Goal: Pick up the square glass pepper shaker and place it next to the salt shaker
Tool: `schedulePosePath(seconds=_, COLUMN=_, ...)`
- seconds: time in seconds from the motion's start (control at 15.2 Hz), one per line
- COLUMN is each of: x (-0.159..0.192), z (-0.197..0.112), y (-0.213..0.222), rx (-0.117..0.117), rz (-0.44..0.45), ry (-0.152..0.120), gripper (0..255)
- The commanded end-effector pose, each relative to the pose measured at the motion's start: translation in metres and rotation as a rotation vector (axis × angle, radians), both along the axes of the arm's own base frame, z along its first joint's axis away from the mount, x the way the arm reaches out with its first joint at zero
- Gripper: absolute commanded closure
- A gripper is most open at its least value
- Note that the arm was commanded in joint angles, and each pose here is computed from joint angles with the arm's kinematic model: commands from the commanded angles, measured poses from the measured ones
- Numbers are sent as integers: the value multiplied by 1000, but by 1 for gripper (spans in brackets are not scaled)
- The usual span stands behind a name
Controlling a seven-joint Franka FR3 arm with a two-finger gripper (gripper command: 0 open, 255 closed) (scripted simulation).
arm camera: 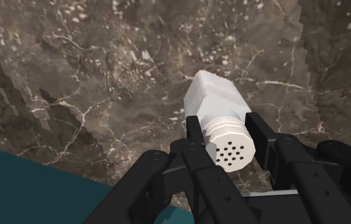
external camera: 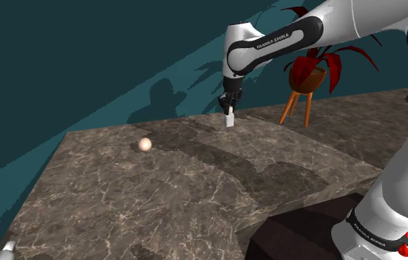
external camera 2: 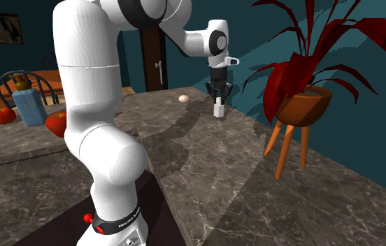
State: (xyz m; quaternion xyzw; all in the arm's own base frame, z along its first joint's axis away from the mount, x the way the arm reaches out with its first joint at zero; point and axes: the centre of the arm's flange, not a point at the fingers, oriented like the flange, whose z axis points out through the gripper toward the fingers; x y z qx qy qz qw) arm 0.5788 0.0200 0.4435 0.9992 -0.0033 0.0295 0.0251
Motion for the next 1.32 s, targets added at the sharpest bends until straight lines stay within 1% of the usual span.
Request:
schedulePosePath(seconds=0.0, x=1, z=11, y=-1, rx=0, rz=0, ry=0, gripper=255)
schedulePosePath(seconds=1.25, x=1, z=111, y=-1, rx=0, rz=0, ry=0, gripper=255)
